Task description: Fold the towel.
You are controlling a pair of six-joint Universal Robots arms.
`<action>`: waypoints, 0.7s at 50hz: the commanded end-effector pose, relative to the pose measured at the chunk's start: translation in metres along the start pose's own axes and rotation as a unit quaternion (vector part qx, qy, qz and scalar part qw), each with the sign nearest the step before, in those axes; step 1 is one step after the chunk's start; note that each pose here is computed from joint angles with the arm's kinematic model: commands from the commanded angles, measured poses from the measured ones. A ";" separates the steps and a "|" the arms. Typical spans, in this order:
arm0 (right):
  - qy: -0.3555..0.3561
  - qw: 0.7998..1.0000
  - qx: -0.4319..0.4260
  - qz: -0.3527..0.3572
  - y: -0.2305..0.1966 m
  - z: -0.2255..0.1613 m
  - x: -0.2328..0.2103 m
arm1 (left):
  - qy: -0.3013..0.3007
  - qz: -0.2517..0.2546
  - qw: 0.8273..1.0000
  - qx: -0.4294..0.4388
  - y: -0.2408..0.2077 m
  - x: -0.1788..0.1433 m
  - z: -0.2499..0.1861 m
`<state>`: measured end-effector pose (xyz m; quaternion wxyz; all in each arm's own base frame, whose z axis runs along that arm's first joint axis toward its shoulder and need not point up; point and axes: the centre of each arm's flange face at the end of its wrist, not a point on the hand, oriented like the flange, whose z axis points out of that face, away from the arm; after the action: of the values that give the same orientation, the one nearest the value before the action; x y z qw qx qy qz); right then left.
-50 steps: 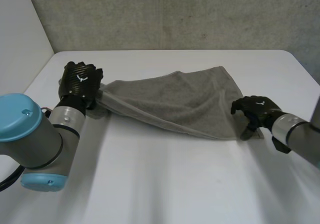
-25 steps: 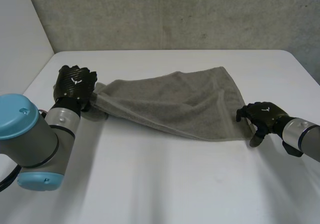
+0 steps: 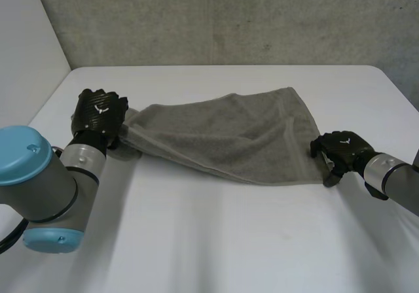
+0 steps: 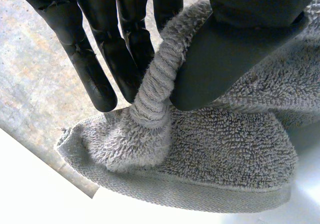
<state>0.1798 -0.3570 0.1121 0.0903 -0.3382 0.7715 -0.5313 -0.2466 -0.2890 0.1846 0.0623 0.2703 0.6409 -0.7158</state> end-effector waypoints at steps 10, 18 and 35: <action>0.029 0.999 0.017 -0.013 0.000 0.008 0.008 | 0.001 0.000 1.000 -0.001 0.000 0.000 -0.001; 0.034 0.999 0.022 -0.016 -0.001 0.010 0.009 | 0.002 0.000 1.000 -0.001 0.000 0.001 -0.001; 0.030 0.999 0.036 -0.026 -0.003 0.016 0.001 | 0.002 -0.001 1.000 -0.001 0.000 0.002 -0.001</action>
<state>0.1860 -0.3702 0.1069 0.0651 -0.3369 0.7483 -0.5677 -0.2474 -0.2874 0.1837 0.0604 0.2715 0.6417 -0.7147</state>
